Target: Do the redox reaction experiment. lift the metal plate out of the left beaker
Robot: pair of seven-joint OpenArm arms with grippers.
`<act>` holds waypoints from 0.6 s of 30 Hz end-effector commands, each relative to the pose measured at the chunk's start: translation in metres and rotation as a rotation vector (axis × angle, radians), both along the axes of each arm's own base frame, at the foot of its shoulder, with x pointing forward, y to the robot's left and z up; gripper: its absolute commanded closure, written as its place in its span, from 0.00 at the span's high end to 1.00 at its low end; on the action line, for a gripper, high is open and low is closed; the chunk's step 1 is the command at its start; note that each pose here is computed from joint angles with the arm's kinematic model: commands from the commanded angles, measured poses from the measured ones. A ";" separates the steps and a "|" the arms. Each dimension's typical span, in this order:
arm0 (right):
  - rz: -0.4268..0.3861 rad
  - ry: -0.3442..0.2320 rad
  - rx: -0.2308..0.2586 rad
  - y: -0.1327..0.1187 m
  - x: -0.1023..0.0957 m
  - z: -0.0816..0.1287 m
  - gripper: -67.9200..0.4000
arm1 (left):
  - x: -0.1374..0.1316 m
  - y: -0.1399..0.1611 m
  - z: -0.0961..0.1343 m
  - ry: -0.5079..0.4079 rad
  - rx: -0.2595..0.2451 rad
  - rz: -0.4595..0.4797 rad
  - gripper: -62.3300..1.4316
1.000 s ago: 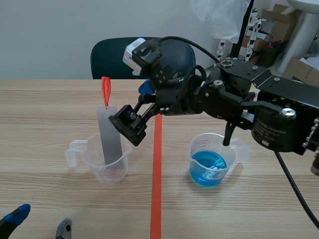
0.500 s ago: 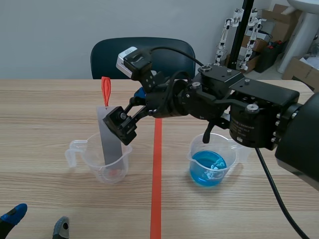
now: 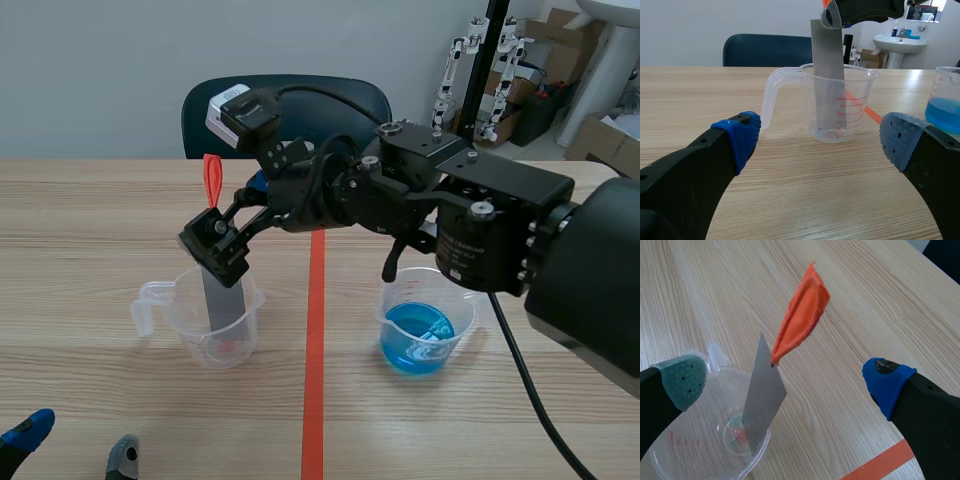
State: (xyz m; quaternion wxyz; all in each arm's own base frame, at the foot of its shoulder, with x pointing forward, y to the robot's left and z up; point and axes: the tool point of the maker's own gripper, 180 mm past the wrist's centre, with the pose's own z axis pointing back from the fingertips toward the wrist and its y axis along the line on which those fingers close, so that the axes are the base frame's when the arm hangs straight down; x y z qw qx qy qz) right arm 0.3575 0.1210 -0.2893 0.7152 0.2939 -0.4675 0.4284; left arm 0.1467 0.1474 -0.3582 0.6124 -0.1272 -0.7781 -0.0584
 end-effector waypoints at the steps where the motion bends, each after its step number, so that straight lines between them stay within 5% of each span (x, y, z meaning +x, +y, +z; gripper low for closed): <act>1: 0.010 -0.026 0.030 0.008 0.006 0.016 1.00 | 0.002 0.003 0.007 -0.030 0.000 0.008 0.82; 18: 0.028 -0.007 0.008 0.015 -0.001 0.009 0.53 | 0.006 0.003 0.008 -0.041 0.000 0.008 0.82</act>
